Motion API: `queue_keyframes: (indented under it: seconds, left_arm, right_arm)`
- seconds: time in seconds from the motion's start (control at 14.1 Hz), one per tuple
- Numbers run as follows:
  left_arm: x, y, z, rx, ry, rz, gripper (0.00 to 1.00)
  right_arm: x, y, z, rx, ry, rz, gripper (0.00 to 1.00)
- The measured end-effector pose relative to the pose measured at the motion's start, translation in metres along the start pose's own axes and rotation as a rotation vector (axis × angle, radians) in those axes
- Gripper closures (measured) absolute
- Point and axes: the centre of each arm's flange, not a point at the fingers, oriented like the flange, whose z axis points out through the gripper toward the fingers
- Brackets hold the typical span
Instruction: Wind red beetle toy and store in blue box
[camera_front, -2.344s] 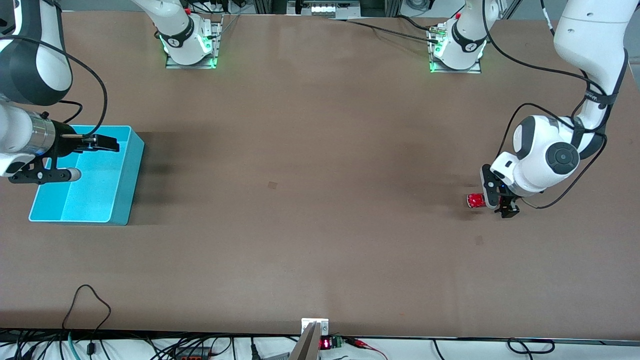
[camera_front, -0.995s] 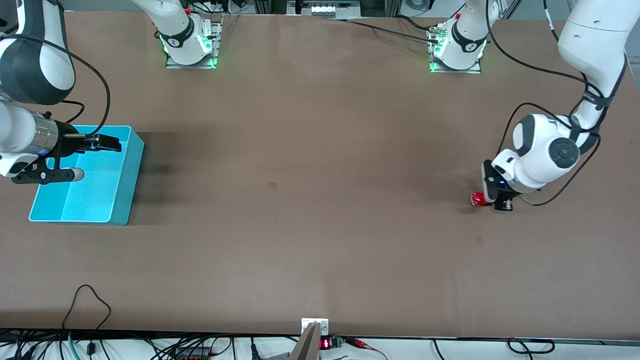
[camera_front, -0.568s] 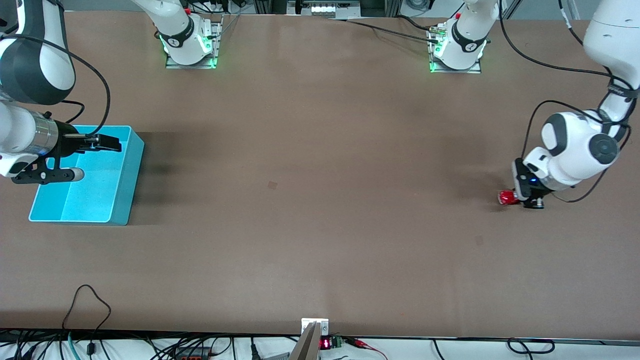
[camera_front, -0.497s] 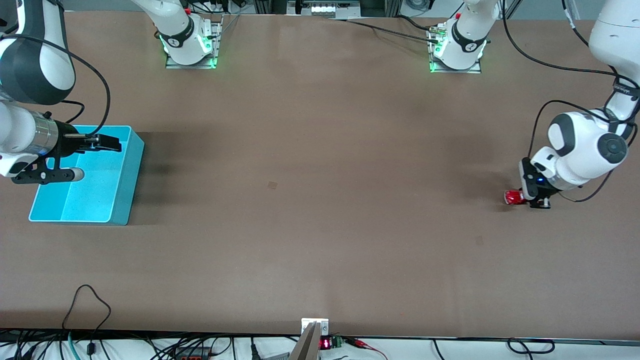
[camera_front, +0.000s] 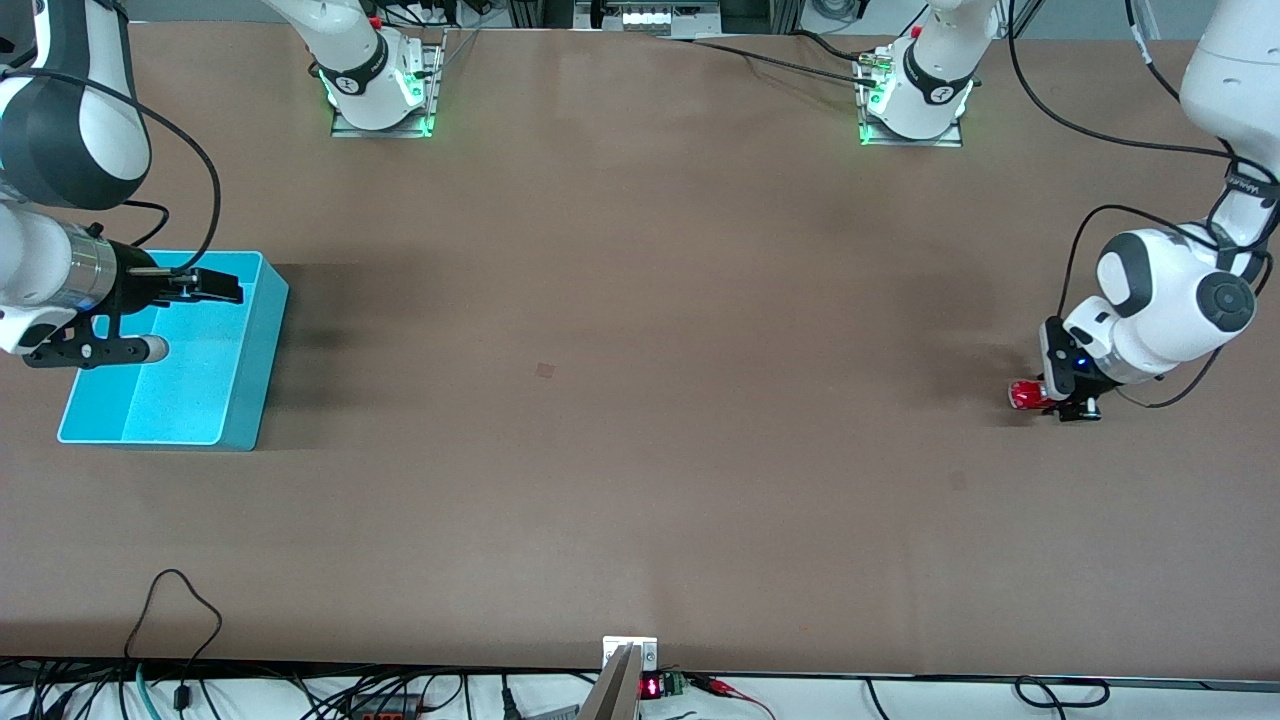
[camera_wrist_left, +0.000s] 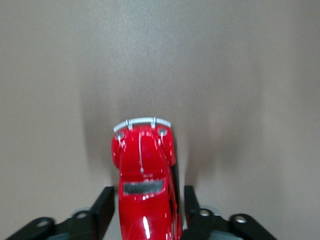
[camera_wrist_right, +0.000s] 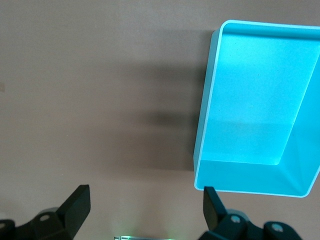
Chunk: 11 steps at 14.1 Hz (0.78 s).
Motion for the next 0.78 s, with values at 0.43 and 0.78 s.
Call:
queue_keyframes:
  seconds: [0.43,0.78]
  left_arm:
    - [0.013,-0.018,-0.015,0.031,0.004,0.022,0.0]
    - [0.033,-0.033,-0.074,-0.01,-0.013,-0.039,0.0]
  right_arm:
    - [0.0,0.001,0.0,0.0,0.0,0.001,0.0]
    - [0.0,0.002,0.0,0.001,-0.002,0.003,0.0]
